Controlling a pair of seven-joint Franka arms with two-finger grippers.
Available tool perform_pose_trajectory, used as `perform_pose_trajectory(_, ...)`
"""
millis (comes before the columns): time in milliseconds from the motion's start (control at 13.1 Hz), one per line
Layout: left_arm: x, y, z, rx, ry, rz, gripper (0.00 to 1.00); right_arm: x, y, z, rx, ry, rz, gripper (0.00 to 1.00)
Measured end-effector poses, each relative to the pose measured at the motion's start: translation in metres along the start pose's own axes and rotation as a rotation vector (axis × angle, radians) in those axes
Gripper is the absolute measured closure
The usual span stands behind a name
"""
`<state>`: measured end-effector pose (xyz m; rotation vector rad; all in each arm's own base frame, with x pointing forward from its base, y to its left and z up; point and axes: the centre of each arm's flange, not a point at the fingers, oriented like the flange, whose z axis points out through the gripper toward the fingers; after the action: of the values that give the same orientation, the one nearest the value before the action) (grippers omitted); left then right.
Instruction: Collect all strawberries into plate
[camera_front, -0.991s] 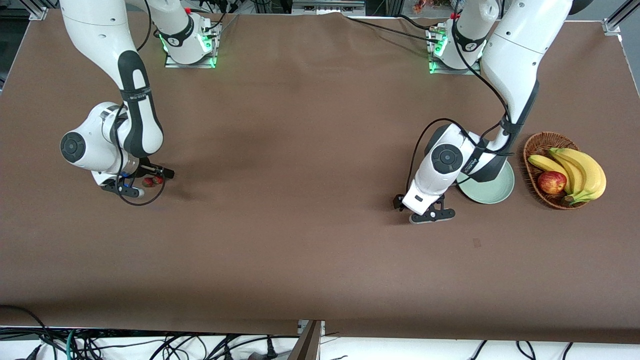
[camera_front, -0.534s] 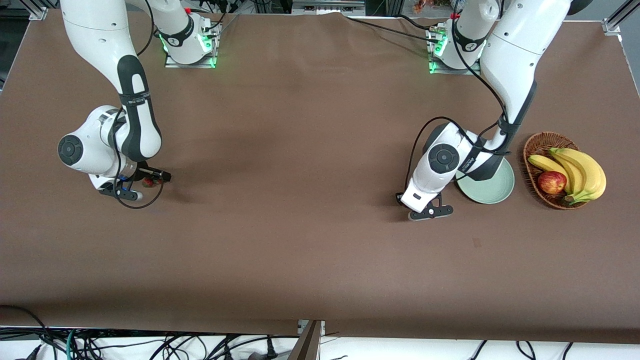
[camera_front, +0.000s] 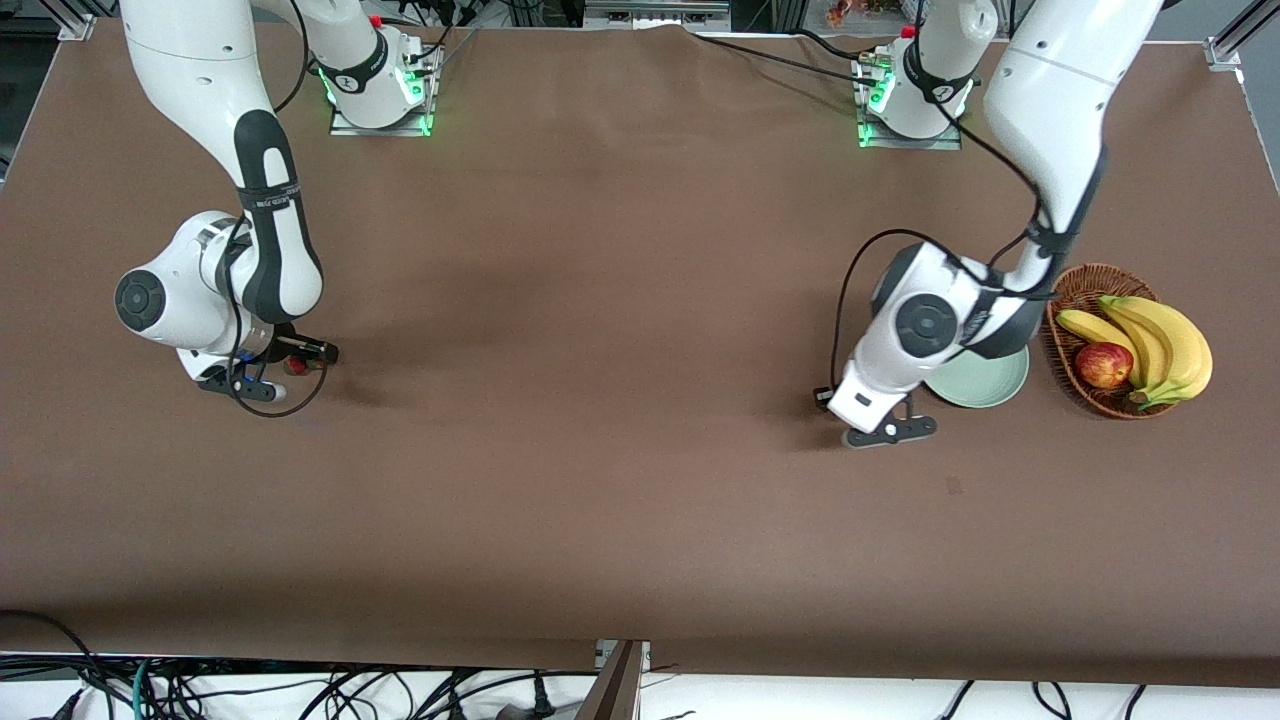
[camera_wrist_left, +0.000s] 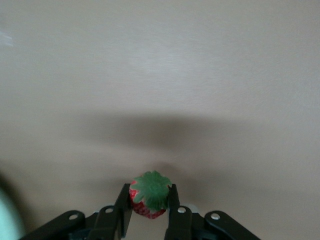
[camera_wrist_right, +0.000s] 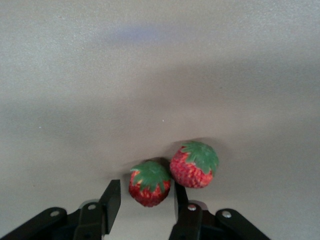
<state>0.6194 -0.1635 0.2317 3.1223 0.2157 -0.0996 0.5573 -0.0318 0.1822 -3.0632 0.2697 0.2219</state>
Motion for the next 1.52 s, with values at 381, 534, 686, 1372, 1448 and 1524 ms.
perform_pose_trajectory(381,0.011,-0.156,-0.071,-0.016,-0.124,0.169,0.68,0.0,0.0,-0.001,0.001,0.001,-0.011,0.68)
perform_pose_trajectory(534,0.001,-0.198,-0.052,-0.011,-0.164,0.209,0.68,0.001,0.0,-0.001,0.001,0.001,-0.013,0.68)
perform_pose_trajectory(686,-0.01,-0.225,-0.028,-0.005,-0.17,0.221,0.68,0.005,-0.008,-0.005,0.006,0.012,-0.025,0.68)
perform_pose_trajectory(1372,-0.021,-0.239,-0.003,0.006,-0.116,0.268,0.26,0.033,-0.151,-0.056,0.114,0.051,-0.09,0.68)
perform_pose_trajectory(1448,-0.016,-0.24,-0.019,0.003,-0.113,0.268,0.16,0.032,-0.177,-0.058,0.128,0.054,-0.105,0.68)
perform_pose_trajectory(1524,-0.012,-0.24,-0.038,0.0,-0.109,0.269,0.04,0.029,-0.203,-0.058,0.142,0.052,-0.112,0.68)
